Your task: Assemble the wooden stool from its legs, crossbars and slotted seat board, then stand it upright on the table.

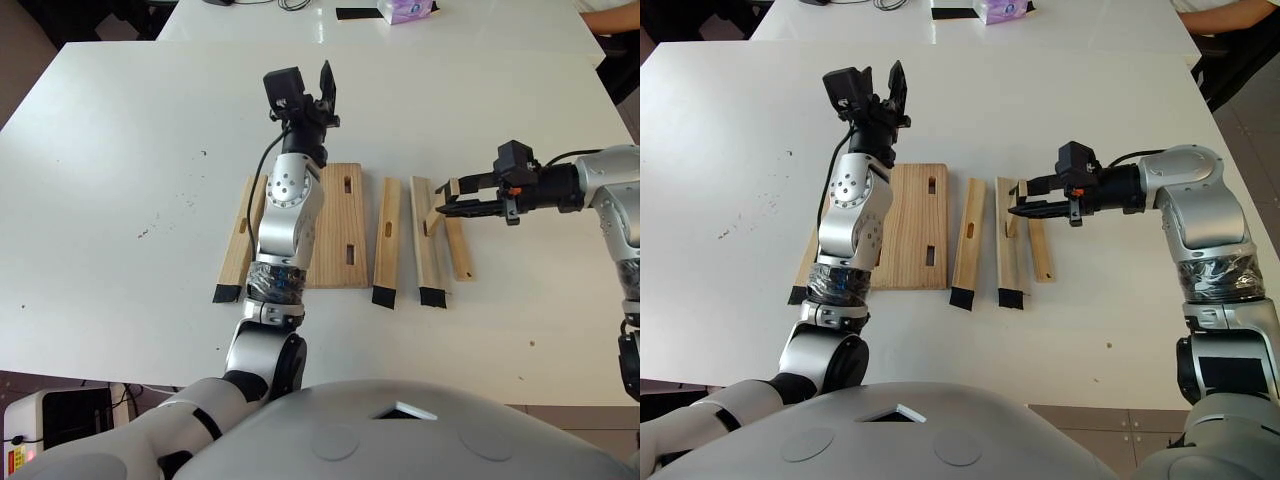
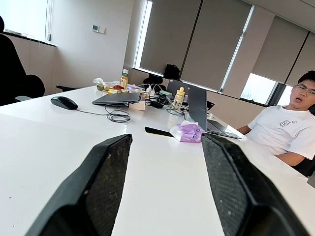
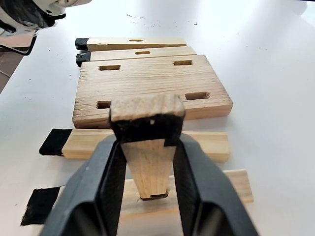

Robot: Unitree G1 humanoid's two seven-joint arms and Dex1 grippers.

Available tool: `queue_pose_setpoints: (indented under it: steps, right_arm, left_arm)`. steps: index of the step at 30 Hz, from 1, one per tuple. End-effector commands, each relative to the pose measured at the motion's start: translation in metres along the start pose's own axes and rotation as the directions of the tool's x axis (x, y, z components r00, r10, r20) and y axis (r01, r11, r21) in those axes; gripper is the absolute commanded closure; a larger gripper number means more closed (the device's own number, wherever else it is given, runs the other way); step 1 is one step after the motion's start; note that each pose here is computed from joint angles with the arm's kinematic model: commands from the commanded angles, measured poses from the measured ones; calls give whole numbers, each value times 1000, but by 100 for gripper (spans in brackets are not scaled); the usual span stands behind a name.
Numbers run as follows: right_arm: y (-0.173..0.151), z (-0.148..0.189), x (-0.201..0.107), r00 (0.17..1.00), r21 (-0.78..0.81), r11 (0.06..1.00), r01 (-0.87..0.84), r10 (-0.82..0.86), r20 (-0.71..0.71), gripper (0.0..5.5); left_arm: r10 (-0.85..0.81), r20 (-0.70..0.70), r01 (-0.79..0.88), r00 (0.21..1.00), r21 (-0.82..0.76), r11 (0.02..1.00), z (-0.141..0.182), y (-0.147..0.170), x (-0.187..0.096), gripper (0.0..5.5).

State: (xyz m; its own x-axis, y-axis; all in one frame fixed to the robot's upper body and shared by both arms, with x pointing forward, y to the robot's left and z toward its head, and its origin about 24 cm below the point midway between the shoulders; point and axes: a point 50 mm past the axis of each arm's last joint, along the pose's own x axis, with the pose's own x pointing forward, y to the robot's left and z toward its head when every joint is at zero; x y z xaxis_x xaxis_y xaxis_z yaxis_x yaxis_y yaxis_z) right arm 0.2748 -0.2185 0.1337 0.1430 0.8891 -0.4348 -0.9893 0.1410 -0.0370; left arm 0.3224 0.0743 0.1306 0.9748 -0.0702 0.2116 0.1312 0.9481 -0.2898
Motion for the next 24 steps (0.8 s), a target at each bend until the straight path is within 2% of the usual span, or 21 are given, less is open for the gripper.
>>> queue_pose_setpoints:
  steps: [1, 10, 24]
  right_arm:
    - [-6, 1, 1, 999, -25, 999, 31, -31, -7, 419]
    - [-6, 1, -1, 999, -36, 999, 32, -32, -13, 419]
    - [1, -23, 7, 998, 42, 999, 18, -15, -67, 419]
  left_arm:
    - [-12, -12, 12, 1000, -10, 1000, -2, -3, 2, 289]
    - [-16, -7, 16, 1000, -11, 1000, -1, -4, 3, 289]
    - [-10, -7, 10, 1000, -30, 999, 0, -4, 2, 289]
